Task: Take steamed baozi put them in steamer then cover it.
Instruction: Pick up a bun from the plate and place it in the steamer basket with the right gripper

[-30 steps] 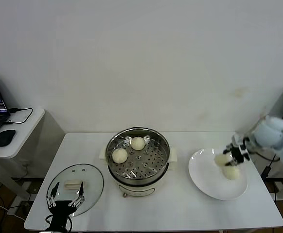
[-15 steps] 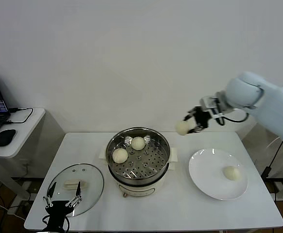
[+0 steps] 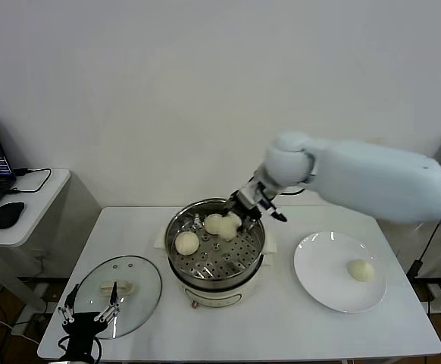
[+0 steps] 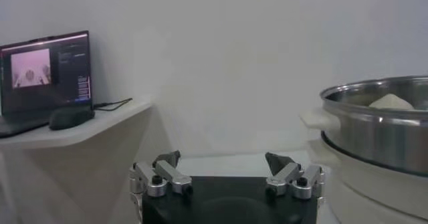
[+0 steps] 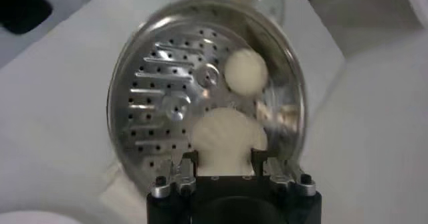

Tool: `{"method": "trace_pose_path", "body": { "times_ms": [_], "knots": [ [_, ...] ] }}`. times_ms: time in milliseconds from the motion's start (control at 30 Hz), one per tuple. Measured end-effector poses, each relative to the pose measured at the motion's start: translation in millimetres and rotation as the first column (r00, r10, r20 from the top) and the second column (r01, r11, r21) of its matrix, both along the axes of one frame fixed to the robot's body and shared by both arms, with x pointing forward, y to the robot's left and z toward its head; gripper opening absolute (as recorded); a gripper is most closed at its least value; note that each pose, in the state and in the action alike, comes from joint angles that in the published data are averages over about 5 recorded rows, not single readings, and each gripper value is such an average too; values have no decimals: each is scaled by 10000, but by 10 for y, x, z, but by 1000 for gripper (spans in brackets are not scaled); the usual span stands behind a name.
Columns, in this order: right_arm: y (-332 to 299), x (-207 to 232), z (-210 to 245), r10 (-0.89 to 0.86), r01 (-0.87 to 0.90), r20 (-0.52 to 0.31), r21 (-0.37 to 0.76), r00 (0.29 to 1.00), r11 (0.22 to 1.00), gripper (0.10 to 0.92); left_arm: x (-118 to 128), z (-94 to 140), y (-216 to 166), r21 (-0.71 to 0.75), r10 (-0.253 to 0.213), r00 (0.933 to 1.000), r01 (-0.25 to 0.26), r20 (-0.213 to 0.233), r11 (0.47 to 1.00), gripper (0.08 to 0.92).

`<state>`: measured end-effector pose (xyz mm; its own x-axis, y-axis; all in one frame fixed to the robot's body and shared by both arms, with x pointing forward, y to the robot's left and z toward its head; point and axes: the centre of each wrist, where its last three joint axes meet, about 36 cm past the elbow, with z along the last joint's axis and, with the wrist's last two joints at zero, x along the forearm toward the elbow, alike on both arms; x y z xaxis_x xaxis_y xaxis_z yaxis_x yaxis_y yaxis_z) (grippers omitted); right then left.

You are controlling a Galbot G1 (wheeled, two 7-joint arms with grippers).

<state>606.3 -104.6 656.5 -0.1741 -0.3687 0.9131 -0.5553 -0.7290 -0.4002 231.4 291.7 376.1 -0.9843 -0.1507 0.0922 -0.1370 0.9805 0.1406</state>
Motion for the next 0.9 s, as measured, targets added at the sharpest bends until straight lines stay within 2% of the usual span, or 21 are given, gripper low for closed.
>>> {"method": "trace_pose_path", "body": {
  "times_ms": [433,900],
  "knots": [
    [416,-7,-474,2797,-2776,115,-900,9600,9565,511,3,-1,11,-29,96,9999,-96,83,9999,823],
    [590,-114,-691,4104,-4108,-262,-1060,9115,9055,531,-23,-28,16,-44,114,9999,-114,93,9999,823]
  ]
}}
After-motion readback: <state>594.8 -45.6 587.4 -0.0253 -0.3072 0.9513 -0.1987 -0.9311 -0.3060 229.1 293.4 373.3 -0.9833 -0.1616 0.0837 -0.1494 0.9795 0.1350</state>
